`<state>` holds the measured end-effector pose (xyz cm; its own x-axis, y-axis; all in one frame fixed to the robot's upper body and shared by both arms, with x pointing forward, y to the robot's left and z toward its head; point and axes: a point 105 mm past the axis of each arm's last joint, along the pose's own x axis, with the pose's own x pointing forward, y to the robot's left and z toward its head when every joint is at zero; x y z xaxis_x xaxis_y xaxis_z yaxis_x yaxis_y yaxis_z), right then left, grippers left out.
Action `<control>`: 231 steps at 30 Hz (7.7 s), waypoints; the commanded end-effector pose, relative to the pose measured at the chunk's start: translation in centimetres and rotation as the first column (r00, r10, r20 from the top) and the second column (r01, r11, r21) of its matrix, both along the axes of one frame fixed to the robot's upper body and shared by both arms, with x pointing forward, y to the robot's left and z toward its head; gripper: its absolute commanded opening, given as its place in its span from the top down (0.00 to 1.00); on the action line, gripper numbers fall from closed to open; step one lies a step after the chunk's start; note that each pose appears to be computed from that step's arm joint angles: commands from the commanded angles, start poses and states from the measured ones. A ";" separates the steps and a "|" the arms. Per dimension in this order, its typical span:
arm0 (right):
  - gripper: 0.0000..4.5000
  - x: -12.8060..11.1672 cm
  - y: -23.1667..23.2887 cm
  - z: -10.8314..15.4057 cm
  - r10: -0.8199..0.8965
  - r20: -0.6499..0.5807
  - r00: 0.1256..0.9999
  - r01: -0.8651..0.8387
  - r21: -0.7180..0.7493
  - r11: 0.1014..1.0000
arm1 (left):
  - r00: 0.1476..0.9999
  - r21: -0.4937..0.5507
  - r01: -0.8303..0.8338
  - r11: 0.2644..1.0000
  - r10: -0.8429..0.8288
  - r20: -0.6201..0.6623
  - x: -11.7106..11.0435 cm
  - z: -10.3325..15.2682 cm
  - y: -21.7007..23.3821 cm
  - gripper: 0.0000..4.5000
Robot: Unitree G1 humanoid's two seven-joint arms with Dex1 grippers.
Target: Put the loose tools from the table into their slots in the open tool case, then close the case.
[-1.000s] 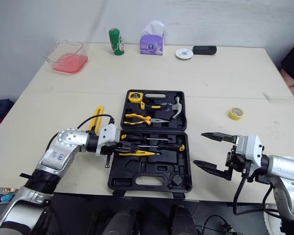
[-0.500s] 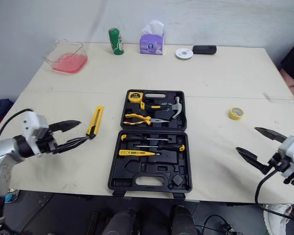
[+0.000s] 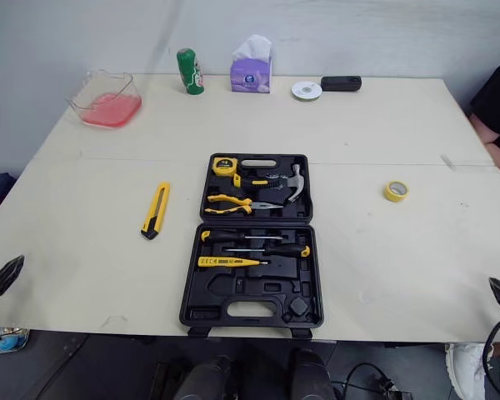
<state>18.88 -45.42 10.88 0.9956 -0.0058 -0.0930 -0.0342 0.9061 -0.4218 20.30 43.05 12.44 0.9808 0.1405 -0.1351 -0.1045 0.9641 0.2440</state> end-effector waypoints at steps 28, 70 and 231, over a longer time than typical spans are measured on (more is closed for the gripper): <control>0.00 7.8 13.8 6.8 0.596 0.260 0.760 -0.620 0.014 0.784 | 0.938 -0.155 0.328 0.932 -0.340 -0.062 6.4 4.5 -13.6 0.01; 0.00 7.2 25.9 8.8 0.892 0.219 0.395 -0.909 -0.047 0.414 | 0.908 -0.259 0.117 0.959 -0.209 -0.364 17.3 1.5 -21.9 0.01; 0.00 2.0 22.5 4.9 0.881 -0.042 0.471 -0.878 0.073 0.473 | -0.140 -0.184 0.981 -0.059 -0.874 -0.466 5.1 -6.9 -35.5 0.99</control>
